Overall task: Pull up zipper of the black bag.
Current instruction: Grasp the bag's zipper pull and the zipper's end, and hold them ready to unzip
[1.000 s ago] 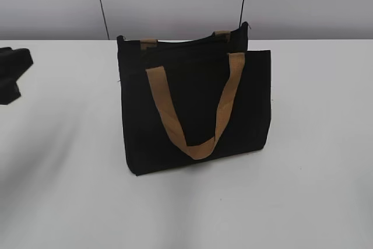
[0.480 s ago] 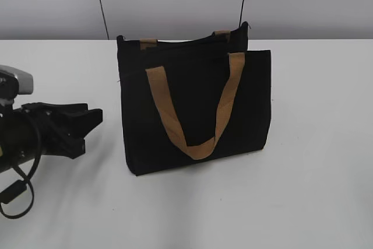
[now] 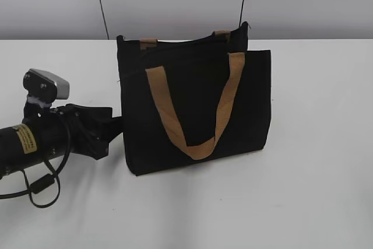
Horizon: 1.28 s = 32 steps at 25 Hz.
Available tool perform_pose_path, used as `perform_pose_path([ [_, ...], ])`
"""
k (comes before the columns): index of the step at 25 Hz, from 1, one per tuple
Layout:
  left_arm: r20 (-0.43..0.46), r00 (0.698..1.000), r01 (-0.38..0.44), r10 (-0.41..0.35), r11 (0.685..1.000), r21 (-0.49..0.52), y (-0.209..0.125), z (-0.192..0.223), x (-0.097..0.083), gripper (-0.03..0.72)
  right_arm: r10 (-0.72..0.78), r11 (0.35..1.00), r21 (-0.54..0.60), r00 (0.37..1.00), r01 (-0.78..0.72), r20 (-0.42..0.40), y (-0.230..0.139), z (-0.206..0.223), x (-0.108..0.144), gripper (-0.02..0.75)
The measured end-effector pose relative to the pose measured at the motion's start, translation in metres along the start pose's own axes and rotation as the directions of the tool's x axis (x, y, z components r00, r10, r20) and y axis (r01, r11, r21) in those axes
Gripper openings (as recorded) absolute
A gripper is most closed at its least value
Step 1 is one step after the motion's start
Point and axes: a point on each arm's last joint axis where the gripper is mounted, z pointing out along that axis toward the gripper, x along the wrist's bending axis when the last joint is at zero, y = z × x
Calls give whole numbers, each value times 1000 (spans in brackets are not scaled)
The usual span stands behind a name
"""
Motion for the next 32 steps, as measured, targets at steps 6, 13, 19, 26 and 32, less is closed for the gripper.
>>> perform_pose_path([
  [6, -28, 999, -27, 26, 999, -35, 8, 9, 7, 400, 0, 1000, 0, 1000, 0, 0, 0, 0, 0, 400],
  [13, 5, 999, -35, 35, 999, -10, -1, 21, 9, 386, 0, 1000, 0, 1000, 0, -1, 0, 0, 0, 400],
  [19, 10, 998, -55, 56, 997, -49, 8, 26, 11, 354, 0, 1000, 0, 1000, 0, -1, 0, 0, 0, 400],
  [26, 49, 995, -80, 82, 996, -48, 7, 30, 9, 342, 0, 1000, 0, 1000, 0, -1, 0, 0, 0, 400],
  [32, 36, 997, -74, 75, 997, -30, 5, 30, 10, 183, 0, 1000, 0, 1000, 0, -1, 0, 0, 0, 400],
])
